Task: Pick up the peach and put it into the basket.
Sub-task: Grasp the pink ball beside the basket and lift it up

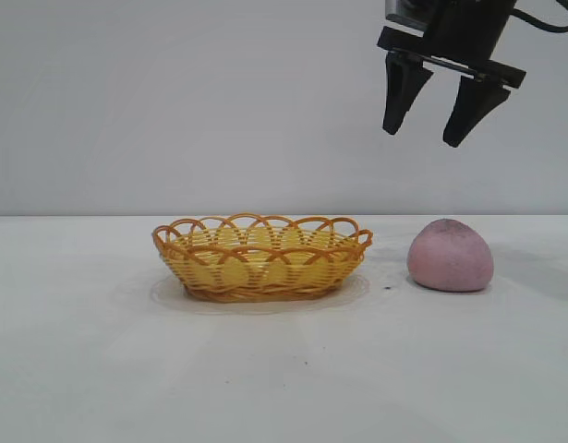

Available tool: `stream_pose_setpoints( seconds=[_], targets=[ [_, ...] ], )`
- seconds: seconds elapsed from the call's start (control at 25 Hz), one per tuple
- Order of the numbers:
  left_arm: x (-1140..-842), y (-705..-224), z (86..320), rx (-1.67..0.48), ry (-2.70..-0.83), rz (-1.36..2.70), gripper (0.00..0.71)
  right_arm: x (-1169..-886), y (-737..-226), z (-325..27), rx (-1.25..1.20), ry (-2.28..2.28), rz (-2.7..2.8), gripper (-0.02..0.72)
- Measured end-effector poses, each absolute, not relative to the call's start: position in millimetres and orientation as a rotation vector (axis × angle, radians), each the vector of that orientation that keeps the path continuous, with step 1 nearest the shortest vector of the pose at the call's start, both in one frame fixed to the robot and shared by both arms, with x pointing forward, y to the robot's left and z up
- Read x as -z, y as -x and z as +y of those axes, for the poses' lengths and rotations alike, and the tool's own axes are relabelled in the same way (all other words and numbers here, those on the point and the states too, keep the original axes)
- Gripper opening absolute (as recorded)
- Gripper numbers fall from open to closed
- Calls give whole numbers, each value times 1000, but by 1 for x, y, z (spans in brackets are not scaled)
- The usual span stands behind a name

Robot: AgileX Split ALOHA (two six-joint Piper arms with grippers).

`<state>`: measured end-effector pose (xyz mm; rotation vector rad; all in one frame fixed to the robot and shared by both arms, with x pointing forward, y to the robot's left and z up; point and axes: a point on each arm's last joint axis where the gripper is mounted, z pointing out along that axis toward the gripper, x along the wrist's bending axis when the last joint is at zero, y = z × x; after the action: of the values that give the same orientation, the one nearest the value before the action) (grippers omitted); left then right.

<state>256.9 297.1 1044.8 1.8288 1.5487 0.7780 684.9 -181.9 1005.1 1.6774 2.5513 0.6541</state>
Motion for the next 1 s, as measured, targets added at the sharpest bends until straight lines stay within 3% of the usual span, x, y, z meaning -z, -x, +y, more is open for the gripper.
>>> stream_pose_setpoints(
  seconds=[0.32, 0.68, 0.84, 0.96, 1.0],
  targets=[
    [-1045, -232, 297, -876, -1714, 1439, 391, -1003, -677, -182, -579, -1706, 2636, 529],
    [-1045, -229, 296, -874, -1706, 1425, 391, -1002, -671, -183, -524, -1725, 2692, 529],
    [-1045, -229, 296, -874, -1706, 1425, 391, -1002, -671, -183, -525, -1750, 2682, 383],
    [-1045, -229, 296, -874, -1706, 1425, 391, -1002, -671, -183, -523, -1792, 2660, 394],
    [-1045, -229, 296, -874, -1706, 1425, 391, -1002, -671, -183, -522, -1806, 2652, 354]
  ],
)
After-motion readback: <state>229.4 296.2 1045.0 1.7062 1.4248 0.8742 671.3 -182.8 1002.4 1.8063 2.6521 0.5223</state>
